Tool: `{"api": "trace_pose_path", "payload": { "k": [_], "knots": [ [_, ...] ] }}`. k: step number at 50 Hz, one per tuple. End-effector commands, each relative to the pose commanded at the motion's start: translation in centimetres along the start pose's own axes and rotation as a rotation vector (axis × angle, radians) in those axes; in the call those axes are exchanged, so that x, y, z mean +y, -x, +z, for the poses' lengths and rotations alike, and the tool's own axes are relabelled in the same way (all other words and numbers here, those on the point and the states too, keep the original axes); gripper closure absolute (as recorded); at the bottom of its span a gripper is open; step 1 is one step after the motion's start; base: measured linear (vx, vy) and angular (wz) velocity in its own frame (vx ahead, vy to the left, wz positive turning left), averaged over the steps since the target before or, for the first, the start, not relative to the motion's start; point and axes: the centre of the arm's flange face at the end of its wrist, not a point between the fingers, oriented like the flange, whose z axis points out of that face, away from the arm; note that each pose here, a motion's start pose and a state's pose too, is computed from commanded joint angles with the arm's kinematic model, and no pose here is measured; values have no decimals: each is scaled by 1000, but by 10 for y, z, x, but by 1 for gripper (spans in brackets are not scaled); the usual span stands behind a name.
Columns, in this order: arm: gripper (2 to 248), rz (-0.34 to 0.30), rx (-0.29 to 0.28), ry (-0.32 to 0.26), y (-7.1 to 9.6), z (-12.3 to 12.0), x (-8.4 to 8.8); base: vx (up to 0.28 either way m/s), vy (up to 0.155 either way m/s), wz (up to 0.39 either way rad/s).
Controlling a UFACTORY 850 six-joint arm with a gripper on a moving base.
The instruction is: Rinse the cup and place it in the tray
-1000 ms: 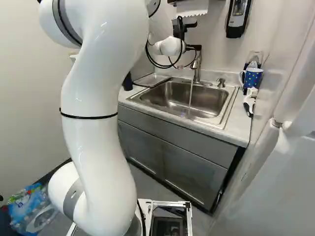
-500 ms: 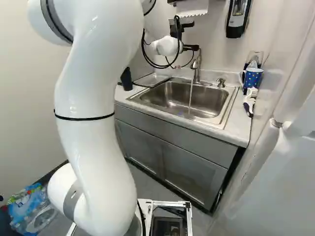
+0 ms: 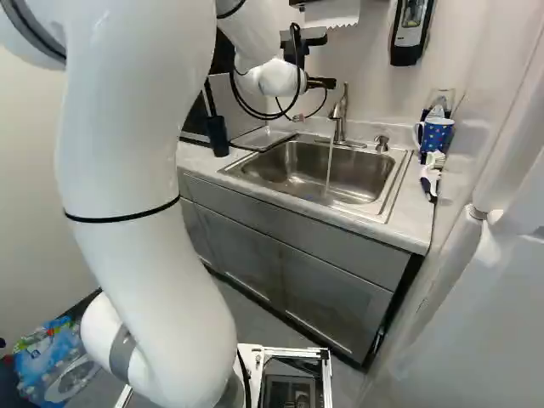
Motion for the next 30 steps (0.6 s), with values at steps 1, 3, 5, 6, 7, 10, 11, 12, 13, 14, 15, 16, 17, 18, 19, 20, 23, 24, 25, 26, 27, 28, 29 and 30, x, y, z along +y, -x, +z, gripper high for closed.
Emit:
{"api": "trace_pose_path", "payload": {
  "k": [1,3,5,6,7,10,11,12,13,14,15,16,17,18,19,20,23,24,25,26,27,28,29,30],
  "knots": [
    [3,0,-2,-1,0,-2,-1,0,0,0],
    [3,-1,-7,-4,1,-6,-3,0,0,0],
    [3,-1,-12,-7,2,-9,-4,0,0,0],
    [3,-1,-14,-8,2,-11,-5,0,0,0],
    [3,-1,-17,-10,2,-13,-6,0,0,0],
    [3,-2,-26,-15,3,-19,-9,0,0,0],
    [3,-2,-28,-16,4,-20,-10,0,0,0],
    [3,-3,-32,-18,4,-22,-11,0,0,0],
    [3,-3,-35,-19,5,-24,-12,0,0,0],
    [3,-3,-38,-21,5,-26,-12,0,0,0],
    [3,-4,-41,-22,5,-28,-13,0,0,0],
    [3,-4,-45,-24,6,-30,-14,0,0,0],
    [3,-4,-48,-26,6,-32,-15,0,0,0],
    [3,-5,-52,-27,7,-34,-16,0,0,0],
    [3,-5,-56,-29,7,-35,-17,0,0,0],
    [3,-5,-60,-31,8,-37,-18,0,0,0],
    [3,-6,-73,-36,9,-43,-21,0,0,0],
    [3,-7,-77,-37,10,-45,-22,0,0,0],
    [3,-7,-82,-39,11,-47,-22,0,0,0],
    [3,-7,-87,-40,11,-49,-23,0,0,0],
    [3,-8,-91,-42,12,-51,-24,0,0,0],
    [3,-8,-96,-43,12,-53,-25,0,0,0],
    [3,-9,-100,-45,13,-55,-26,0,0,0],
    [3,-9,-105,-46,14,-57,-26,0,0,0]
  ]
}}
